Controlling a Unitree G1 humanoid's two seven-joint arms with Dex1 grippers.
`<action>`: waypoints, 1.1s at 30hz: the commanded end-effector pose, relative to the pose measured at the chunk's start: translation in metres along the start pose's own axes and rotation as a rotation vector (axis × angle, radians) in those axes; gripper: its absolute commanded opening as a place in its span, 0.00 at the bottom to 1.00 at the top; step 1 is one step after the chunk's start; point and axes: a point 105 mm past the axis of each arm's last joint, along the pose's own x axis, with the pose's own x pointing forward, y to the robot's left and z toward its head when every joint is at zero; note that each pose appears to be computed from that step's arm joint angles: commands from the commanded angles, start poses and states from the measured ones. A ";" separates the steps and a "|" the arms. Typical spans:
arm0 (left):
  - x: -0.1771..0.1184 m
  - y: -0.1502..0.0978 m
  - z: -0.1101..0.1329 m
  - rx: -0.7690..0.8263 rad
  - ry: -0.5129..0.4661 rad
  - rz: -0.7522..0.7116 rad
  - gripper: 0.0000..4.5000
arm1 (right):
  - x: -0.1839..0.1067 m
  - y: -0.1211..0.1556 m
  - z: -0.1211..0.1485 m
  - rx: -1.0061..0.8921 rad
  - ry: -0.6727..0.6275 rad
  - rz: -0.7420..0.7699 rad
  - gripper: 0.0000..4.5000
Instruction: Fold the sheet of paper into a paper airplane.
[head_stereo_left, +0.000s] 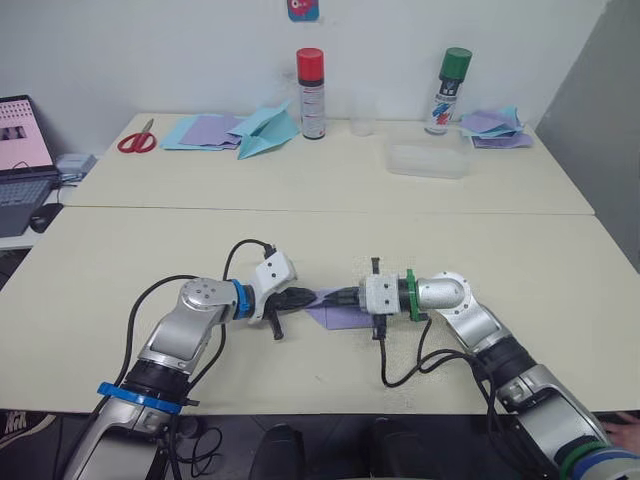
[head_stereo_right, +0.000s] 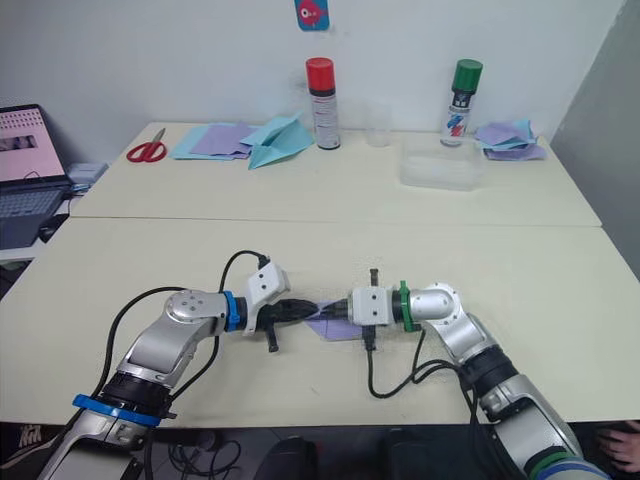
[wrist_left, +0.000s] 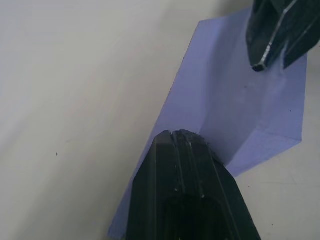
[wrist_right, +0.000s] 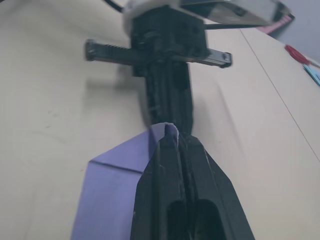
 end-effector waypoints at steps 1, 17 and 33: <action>0.001 -0.004 -0.025 -0.033 0.100 -0.012 0.00 | -0.002 -0.019 0.008 -0.002 0.002 -0.065 0.01; -0.018 0.018 -0.025 -0.011 0.134 0.030 0.00 | 0.005 -0.021 -0.020 0.004 0.155 -0.076 0.01; -0.037 0.024 0.023 0.053 0.004 0.064 0.00 | 0.019 -0.016 -0.021 -0.019 0.176 -0.046 0.01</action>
